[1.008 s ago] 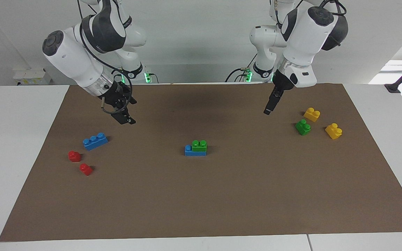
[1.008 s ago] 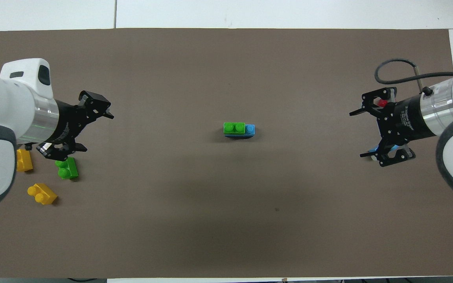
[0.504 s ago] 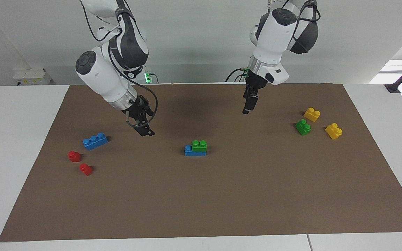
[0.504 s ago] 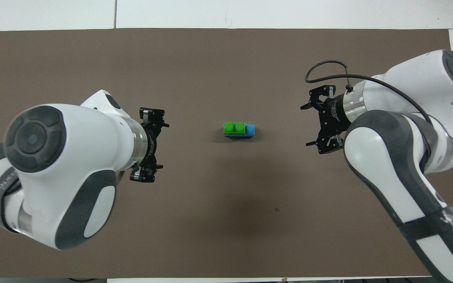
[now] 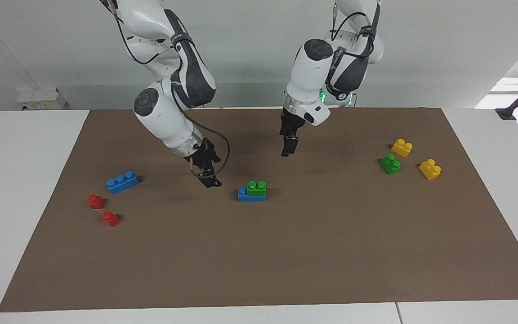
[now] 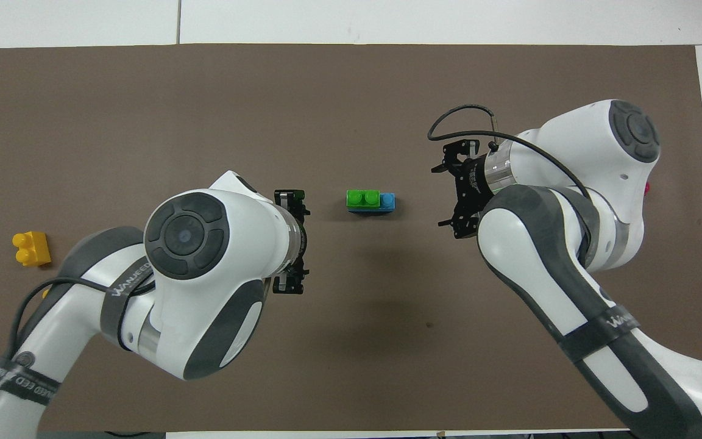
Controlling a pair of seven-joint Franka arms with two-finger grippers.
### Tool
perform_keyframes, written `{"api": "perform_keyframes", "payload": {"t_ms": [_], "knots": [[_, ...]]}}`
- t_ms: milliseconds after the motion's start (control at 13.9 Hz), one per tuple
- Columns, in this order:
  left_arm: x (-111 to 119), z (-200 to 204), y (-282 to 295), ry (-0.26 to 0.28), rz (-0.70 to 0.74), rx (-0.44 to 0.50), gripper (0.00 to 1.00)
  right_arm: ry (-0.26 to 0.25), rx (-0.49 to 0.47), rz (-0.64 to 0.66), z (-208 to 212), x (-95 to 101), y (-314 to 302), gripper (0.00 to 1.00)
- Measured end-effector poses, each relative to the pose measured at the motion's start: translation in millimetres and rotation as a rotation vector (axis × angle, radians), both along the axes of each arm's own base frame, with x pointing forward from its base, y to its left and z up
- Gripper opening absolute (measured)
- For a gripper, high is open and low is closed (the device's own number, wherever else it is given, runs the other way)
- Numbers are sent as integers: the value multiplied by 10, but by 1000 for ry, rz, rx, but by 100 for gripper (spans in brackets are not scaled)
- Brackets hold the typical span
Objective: Remove green block with left arm and hold with right
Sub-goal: 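Bring the left gripper to the green end while the right gripper reaches the blue end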
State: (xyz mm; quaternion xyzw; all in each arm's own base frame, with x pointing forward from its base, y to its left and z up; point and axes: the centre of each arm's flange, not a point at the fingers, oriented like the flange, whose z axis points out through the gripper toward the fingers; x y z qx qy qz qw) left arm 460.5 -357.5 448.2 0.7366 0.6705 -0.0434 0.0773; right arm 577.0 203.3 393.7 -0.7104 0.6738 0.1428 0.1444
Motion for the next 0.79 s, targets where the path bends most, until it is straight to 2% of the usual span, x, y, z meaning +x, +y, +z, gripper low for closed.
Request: {"api": "perform_keyframes", "payload": {"t_ms": [216,504,792], "knots": [[81,-207,-127,11,46,-8,100,-5,3,-36,-152,-22,95,100],[239,-239,-365,11,87,-27,100,-20,13,-76,-440,-6,255,100],[435,-521,-712,34,102,2,100,-47,7,-88,-773,17,426,100]]}}
